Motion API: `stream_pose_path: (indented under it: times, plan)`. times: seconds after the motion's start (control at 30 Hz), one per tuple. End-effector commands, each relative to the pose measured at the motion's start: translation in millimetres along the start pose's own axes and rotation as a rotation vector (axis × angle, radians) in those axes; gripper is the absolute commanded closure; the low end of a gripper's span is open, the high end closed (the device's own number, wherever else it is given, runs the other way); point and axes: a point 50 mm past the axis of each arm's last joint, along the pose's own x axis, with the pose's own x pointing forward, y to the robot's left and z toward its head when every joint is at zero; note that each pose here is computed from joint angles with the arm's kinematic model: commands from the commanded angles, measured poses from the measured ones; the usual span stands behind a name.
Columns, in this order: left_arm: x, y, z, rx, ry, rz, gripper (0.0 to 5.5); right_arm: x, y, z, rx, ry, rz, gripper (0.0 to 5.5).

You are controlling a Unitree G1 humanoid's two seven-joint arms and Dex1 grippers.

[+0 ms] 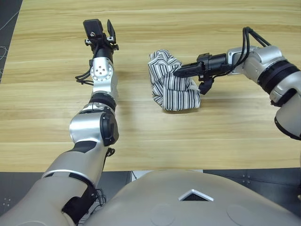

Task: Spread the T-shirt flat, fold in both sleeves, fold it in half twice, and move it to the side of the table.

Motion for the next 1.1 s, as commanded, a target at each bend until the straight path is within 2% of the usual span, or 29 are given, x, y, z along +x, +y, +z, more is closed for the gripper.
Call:
stream_pose_path:
  times: [0.03, 0.17, 0.3, 0.5, 0.6, 0.7, 0.83, 0.97, 1.1]
  plan:
    - [0.7, -0.5, 1.7, -0.005, -0.007, 0.011, 2.80, -0.8, -1.7, -9.6, -0.023, 0.006, 0.004, 5.38]
    - [0.7, -0.5, 1.7, -0.004, -0.007, 0.010, 2.80, -0.2, -3.2, -12.1, -0.012, 0.014, 0.001, 5.38]
    - [0.5, 1.2, 2.0, -0.002, -0.013, 0.015, 2.80, -14.1, 4.8, -27.5, 0.280, 0.135, 0.175, 5.38]
    - [-1.7, 7.9, 4.1, -0.027, -0.058, 0.014, 2.80, -60.5, 14.4, -53.3, 0.469, 0.327, 0.404, 5.38]
    - [-1.9, 1.3, 7.0, -0.043, -0.086, -0.049, 2.80, -68.9, 19.5, -45.0, 0.596, 0.348, 0.469, 5.38]
    - [-3.3, -11.3, 10.8, -0.029, -0.125, -0.179, 2.80, -71.9, 23.9, -31.2, 0.694, 0.346, 0.502, 5.38]
    - [-18.3, -51.2, 12.2, 0.084, -0.191, -0.588, 2.80, -80.6, 22.7, -29.2, 0.801, 0.358, 0.536, 5.38]
    - [-46.2, -83.6, 16.1, 0.296, -0.283, -0.961, 2.80, -81.7, 26.3, -22.3, 0.897, 0.383, 0.577, 5.38]
    - [-87.6, -94.3, 9.4, 0.510, -0.317, -1.262, 2.80, -81.0, 29.0, -24.1, 0.960, 0.424, 0.625, 5.38]
